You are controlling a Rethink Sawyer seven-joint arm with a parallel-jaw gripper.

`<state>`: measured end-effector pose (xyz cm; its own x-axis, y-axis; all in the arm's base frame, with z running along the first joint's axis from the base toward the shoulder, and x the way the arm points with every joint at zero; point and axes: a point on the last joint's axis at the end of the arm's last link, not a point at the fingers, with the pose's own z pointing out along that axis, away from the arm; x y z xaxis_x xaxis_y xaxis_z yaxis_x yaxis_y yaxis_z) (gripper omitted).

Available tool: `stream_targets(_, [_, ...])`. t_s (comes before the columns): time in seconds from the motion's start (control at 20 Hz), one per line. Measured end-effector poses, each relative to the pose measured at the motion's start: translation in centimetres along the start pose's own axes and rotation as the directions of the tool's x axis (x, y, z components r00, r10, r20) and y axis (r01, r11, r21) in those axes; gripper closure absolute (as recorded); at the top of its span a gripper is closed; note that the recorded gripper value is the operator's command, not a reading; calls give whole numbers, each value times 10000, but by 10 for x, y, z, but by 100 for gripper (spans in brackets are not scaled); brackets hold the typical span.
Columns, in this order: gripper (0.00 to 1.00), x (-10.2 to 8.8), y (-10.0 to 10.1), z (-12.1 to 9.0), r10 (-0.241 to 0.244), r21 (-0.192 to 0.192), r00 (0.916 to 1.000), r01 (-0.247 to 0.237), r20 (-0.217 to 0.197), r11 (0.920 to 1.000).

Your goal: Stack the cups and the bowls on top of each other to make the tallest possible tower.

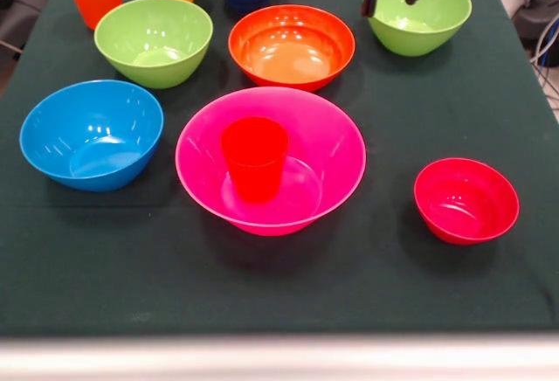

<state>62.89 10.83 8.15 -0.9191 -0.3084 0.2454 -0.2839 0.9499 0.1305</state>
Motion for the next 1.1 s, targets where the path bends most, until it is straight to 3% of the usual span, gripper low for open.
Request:
stream_targets(0.25, [0,10,-9,5,162,-28,9998,-161,127,9999])
stream_targets(0.55, [0,32,-23,11,422,-32,9975,-421,569,9991])
stream_targets(0.75, [0,55,-35,6,676,8,9922,-680,1047,9977])
stream_targets(0.8, [0,72,-43,1,902,-5,9875,-909,1295,9959])
stream_targets(0.95, [0,89,-50,-5,1160,-38,9825,-1166,1455,9932])
stream_targets(1.1, [0,119,-59,-16,1597,-98,9735,-1603,1634,9870])
